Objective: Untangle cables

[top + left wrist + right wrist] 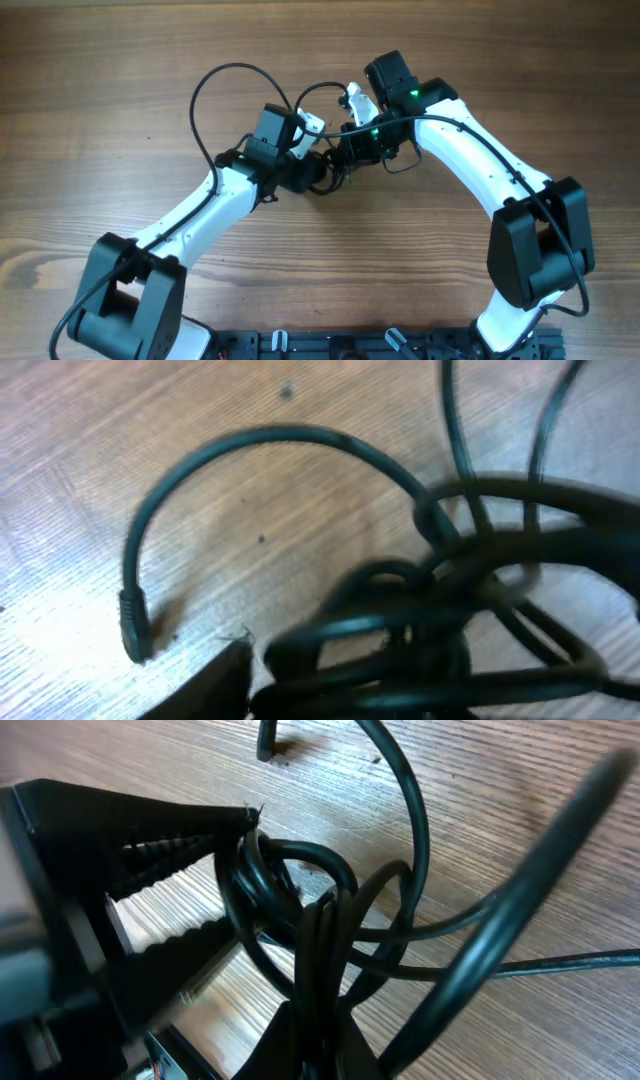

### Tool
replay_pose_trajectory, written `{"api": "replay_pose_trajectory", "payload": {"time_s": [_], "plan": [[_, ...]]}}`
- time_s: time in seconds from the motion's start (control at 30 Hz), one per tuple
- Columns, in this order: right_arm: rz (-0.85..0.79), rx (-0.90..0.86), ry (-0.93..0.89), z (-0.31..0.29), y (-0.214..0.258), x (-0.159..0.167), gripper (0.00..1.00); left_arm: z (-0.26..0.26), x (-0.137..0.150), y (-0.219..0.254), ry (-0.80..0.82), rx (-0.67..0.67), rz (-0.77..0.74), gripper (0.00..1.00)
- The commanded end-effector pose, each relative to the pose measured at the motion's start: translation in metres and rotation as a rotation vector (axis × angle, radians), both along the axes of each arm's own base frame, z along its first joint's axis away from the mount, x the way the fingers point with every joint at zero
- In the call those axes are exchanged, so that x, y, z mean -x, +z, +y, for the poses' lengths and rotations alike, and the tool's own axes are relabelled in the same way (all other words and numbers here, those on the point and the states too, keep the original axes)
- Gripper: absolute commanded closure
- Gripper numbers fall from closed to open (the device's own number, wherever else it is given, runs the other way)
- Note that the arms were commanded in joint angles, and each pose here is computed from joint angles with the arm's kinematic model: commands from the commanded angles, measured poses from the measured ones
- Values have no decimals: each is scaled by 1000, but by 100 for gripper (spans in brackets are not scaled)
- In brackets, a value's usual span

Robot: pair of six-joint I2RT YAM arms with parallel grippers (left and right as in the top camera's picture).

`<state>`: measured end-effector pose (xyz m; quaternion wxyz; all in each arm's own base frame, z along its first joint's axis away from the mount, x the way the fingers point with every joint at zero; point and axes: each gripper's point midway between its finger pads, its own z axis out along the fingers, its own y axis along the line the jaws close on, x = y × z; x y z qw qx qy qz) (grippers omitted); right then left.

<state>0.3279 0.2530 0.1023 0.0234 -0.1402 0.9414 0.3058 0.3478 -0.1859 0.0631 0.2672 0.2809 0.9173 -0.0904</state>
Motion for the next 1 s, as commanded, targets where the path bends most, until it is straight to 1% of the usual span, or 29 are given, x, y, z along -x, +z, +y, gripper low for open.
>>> {"api": "replay_pose_trajectory", "payload": {"time_s": [0.0, 0.03, 0.13, 0.23, 0.3, 0.33, 0.4, 0.47, 0.6, 0.7, 0.8, 0.9, 0.97], "plan": [[-44, -41, 26, 5, 19, -2, 94, -2, -6, 0, 8, 7, -26, 85], [-44, -41, 26, 5, 19, -2, 94, -3, -7, 1, 10, 12, -33, 96], [-50, -25, 19, 3, 17, -4, 94, -5, -11, 6, 51, 47, -39, 96], [-43, 29, -24, -4, 8, -9, 95, -5, -15, 21, 105, 97, -60, 96], [-31, 57, -56, -9, 2, -11, 96, 9, -22, 47, 215, 172, -84, 96], [-23, 77, -90, -14, 0, -14, 96, 21, -25, 62, 299, 224, -93, 96], [-15, 103, -145, -22, -2, -20, 96, 40, -26, 85, 411, 297, -104, 96], [-7, 124, -201, -32, -5, -26, 96, 56, -21, 107, 475, 344, -127, 96], [35, 143, -265, -41, -21, -35, 96, 66, 0, 151, 458, 426, -180, 96], [71, 160, -272, -42, -37, -35, 96, 67, 15, 174, 444, 496, -191, 96], [97, 173, -279, -45, -50, -36, 96, 73, 21, 192, 467, 572, -205, 96], [127, 185, -291, -48, -64, -37, 96, 77, 31, 219, 417, 667, -240, 96], [126, 184, -290, -47, -65, -37, 95, 84, 34, 226, 420, 686, -252, 96]]}}
